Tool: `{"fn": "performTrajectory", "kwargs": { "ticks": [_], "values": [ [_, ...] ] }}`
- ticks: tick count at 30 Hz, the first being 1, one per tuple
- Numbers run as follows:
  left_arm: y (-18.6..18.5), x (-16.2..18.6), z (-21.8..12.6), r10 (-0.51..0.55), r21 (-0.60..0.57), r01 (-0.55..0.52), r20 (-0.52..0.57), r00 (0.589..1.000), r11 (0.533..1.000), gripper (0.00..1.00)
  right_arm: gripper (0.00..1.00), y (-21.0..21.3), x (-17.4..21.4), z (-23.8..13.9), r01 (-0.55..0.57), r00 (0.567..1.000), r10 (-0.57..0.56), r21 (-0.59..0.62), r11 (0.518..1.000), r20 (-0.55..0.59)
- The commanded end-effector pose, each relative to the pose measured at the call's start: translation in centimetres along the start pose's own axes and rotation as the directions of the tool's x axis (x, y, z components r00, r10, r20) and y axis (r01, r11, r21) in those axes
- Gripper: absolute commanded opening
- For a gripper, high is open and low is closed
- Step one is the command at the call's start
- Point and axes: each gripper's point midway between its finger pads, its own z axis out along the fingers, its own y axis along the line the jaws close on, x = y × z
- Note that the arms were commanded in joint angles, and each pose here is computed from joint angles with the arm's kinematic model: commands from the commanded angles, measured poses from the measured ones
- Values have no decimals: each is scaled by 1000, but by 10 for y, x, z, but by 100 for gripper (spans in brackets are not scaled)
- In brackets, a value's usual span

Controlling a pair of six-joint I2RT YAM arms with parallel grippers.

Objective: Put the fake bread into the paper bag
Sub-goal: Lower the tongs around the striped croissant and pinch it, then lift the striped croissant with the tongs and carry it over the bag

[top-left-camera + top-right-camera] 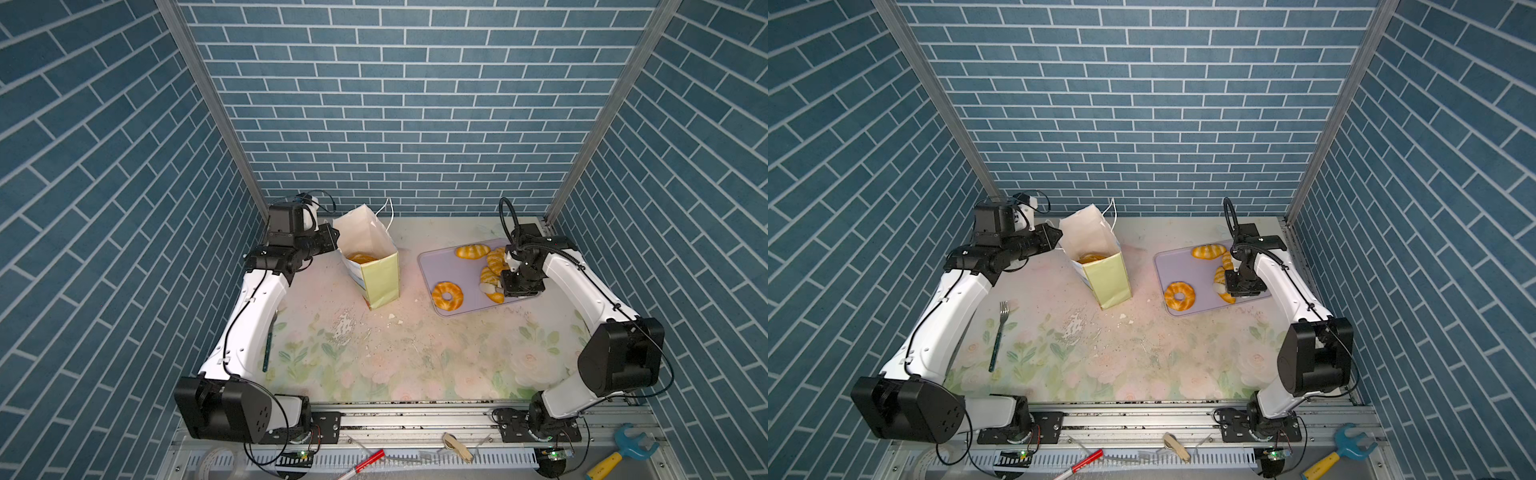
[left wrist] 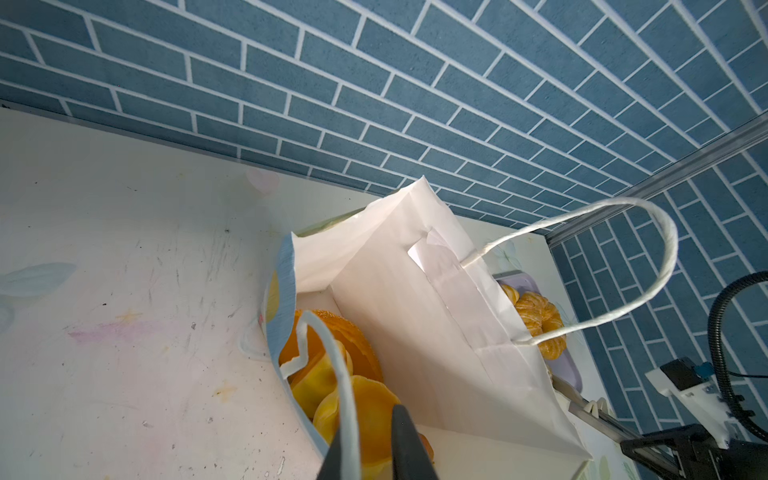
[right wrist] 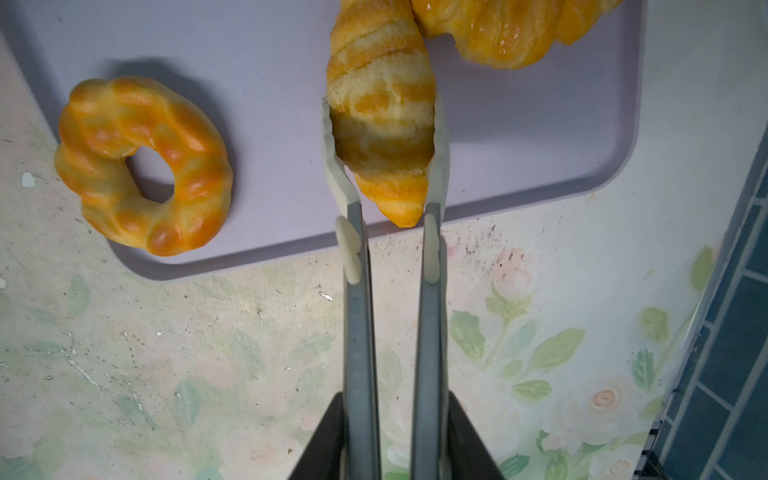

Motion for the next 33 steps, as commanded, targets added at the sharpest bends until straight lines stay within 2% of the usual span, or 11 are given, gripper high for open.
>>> {"fn": "performTrajectory", "kwargs": {
  "ticks": [1,12,18,25,33],
  "values": [
    [-2,-1,-4,7,0,-7,15,1000,1000,18,28,12,-4,-5,7,1000,-5,-72,997,25],
    [-3,0,-1,5,6,-5,9,1000,1000,18,25,37,-16,-50,65,985,-34,-182,981,168],
    [-4,0,-2,7,8,-7,11,1000,1000,17,24,48,-28,-92,129,945,-58,-204,971,323],
    [-4,1,-3,10,12,-10,12,1000,1000,17,24,58,-45,-146,208,846,-74,-199,958,528],
    [-7,-1,-4,13,21,-13,18,1000,1000,17,24,82,-72,-214,353,656,-126,-154,923,744]
  ]
}}
